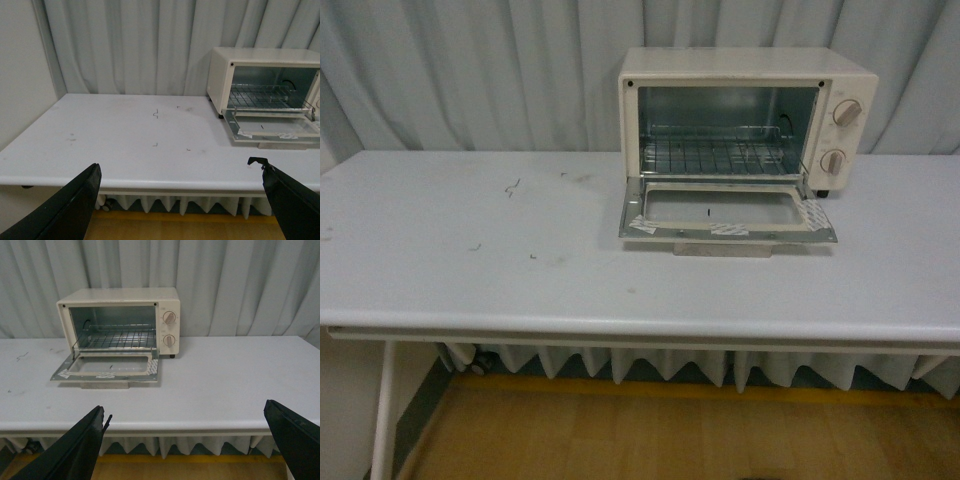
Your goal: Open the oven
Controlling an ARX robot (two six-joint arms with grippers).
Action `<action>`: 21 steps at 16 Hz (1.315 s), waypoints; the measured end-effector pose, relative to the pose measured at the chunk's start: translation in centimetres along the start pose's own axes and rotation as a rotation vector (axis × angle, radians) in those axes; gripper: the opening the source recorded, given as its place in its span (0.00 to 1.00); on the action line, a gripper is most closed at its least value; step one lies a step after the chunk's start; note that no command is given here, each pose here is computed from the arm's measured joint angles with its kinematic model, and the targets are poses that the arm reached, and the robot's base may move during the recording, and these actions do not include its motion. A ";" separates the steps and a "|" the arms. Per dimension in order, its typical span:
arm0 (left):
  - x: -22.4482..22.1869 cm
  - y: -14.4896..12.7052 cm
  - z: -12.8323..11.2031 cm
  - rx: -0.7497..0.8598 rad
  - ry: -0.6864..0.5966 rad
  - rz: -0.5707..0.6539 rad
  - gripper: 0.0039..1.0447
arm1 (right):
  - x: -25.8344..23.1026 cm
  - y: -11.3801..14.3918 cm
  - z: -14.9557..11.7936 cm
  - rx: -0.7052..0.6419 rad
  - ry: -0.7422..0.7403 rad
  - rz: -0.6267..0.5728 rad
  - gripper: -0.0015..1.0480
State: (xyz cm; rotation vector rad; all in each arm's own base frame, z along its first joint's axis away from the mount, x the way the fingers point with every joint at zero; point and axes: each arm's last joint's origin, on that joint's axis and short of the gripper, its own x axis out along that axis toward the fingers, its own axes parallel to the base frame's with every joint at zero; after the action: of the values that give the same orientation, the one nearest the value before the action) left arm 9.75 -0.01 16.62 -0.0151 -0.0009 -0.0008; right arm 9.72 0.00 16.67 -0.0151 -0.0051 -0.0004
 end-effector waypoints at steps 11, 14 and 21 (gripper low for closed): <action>0.0 0.0 0.0 0.001 0.000 0.001 0.94 | 0.0 0.0 0.0 0.000 0.000 0.001 0.94; 0.0 0.0 0.0 0.001 0.000 0.000 0.94 | 0.0 0.0 0.0 0.000 0.001 0.000 0.94; 0.0 0.0 0.0 0.001 0.000 0.000 0.94 | 0.0 0.0 0.0 0.000 0.000 0.001 0.94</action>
State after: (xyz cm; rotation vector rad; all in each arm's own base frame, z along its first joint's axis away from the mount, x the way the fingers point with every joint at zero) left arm 9.75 -0.01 16.62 -0.0143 -0.0010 -0.0004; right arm 9.72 0.00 16.67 -0.0147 -0.0055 0.0007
